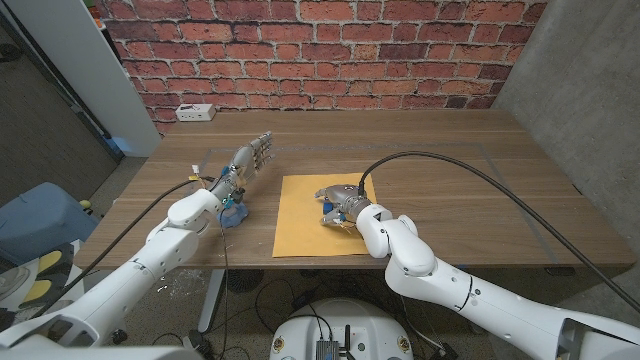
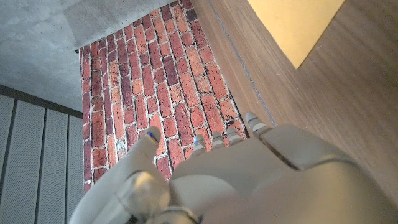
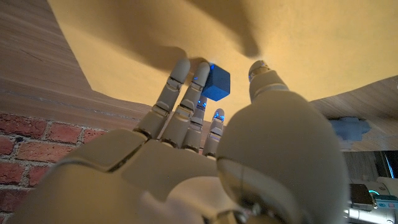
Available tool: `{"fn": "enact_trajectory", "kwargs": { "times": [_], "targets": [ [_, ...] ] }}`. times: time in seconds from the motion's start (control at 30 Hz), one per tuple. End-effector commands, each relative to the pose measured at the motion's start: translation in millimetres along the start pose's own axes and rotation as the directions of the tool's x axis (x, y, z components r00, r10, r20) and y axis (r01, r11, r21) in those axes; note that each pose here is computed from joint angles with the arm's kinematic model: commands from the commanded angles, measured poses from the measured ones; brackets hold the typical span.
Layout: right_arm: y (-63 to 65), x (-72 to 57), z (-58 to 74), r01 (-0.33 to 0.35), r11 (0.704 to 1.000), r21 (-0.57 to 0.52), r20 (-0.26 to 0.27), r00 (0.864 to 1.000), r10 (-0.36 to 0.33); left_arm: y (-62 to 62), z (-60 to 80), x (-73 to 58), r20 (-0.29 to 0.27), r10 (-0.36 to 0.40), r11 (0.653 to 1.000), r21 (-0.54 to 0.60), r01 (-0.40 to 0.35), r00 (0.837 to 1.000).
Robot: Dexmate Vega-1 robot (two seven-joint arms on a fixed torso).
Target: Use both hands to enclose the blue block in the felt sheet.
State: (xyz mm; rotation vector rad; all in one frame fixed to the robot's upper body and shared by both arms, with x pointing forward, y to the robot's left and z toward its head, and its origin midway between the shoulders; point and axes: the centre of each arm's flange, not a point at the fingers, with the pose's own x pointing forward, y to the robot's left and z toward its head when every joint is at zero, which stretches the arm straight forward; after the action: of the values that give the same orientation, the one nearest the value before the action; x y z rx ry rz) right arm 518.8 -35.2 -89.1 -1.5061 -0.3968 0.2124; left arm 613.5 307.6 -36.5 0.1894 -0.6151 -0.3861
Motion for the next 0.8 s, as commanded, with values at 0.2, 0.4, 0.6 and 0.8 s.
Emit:
{"fn": "enact_trajectory", "kwargs": {
  "times": [0.2, 0.4, 0.6, 0.8],
  "targets": [
    [-7.1, -17.5, -9.8, 0.153, 0.988, 0.036, -0.034, 0.988, -0.152, -21.1, 40.0, -10.4, -0.037, 0.023, 0.864, 0.503, -0.001, 0.999],
    [-7.9, -25.9, -14.7, 0.177, 0.984, 0.036, -0.061, 0.983, -0.175, -36.2, 56.8, -13.9, -0.067, -0.025, 0.758, 0.649, 0.062, 0.997],
    [-7.9, -39.4, -21.4, 0.196, 0.980, 0.028, -0.102, 0.976, -0.192, -53.0, 70.8, -18.5, -0.109, -0.081, 0.647, 0.750, 0.136, 0.991],
    [-4.2, -51.8, -27.9, 0.204, 0.979, 0.023, -0.138, 0.970, -0.199, -67.1, 80.8, -23.9, -0.157, -0.127, 0.555, 0.807, 0.201, 0.979]
  ]
}}
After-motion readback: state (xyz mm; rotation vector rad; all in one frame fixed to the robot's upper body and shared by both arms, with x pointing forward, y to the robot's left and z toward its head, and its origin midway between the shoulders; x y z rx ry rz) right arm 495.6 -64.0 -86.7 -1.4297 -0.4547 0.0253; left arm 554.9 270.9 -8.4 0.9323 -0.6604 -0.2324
